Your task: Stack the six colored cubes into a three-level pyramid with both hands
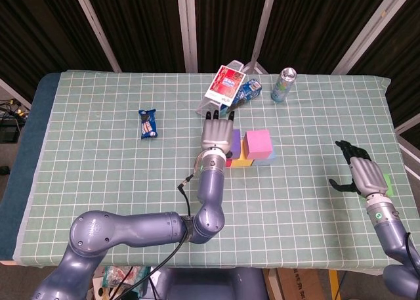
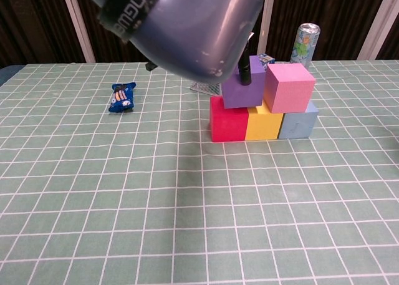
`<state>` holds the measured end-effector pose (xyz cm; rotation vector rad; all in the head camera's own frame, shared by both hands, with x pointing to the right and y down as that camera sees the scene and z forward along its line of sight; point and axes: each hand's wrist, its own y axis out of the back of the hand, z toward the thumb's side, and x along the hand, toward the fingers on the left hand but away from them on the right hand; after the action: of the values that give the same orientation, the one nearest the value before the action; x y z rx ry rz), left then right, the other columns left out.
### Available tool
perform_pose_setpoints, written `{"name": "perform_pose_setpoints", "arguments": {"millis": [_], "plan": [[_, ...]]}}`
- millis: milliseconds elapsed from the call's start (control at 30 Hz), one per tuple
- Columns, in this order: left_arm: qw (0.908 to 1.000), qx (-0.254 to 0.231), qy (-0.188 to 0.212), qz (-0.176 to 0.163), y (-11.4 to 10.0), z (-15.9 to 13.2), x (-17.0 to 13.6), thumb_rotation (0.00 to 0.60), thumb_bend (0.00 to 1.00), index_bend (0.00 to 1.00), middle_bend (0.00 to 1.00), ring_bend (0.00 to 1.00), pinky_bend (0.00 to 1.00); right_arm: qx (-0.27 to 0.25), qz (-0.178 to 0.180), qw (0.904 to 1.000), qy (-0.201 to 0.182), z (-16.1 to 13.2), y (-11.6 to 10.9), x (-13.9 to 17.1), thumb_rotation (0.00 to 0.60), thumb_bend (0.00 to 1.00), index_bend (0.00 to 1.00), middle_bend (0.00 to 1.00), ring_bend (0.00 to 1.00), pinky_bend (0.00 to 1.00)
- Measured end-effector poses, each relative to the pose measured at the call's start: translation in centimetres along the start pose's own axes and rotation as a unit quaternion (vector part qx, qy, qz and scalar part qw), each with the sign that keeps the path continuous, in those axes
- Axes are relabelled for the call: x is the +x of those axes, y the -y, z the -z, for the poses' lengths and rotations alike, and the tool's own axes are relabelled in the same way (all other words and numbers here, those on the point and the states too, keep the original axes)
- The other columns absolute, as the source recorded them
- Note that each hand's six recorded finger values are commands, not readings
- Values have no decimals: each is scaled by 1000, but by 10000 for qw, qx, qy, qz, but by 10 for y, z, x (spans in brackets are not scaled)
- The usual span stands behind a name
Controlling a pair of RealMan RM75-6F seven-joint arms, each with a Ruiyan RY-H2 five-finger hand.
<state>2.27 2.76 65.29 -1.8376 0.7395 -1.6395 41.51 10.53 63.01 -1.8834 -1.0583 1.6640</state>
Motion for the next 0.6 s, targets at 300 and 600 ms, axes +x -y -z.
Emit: {"name": "perform_pose_setpoints", "arguments": {"millis": [300,600], "plan": [[10000,-23,19,20,3,-13,5,600,328,0,457,40,37,-18,-48,10000,24,2,2,-1,600,323,0,57,49,0],[10000,-3,58,12,4,-22,6,600,328,0,457,40,37,-70,-71,9999,67,4,3,-2,600,323,0,56,49,0]]}}
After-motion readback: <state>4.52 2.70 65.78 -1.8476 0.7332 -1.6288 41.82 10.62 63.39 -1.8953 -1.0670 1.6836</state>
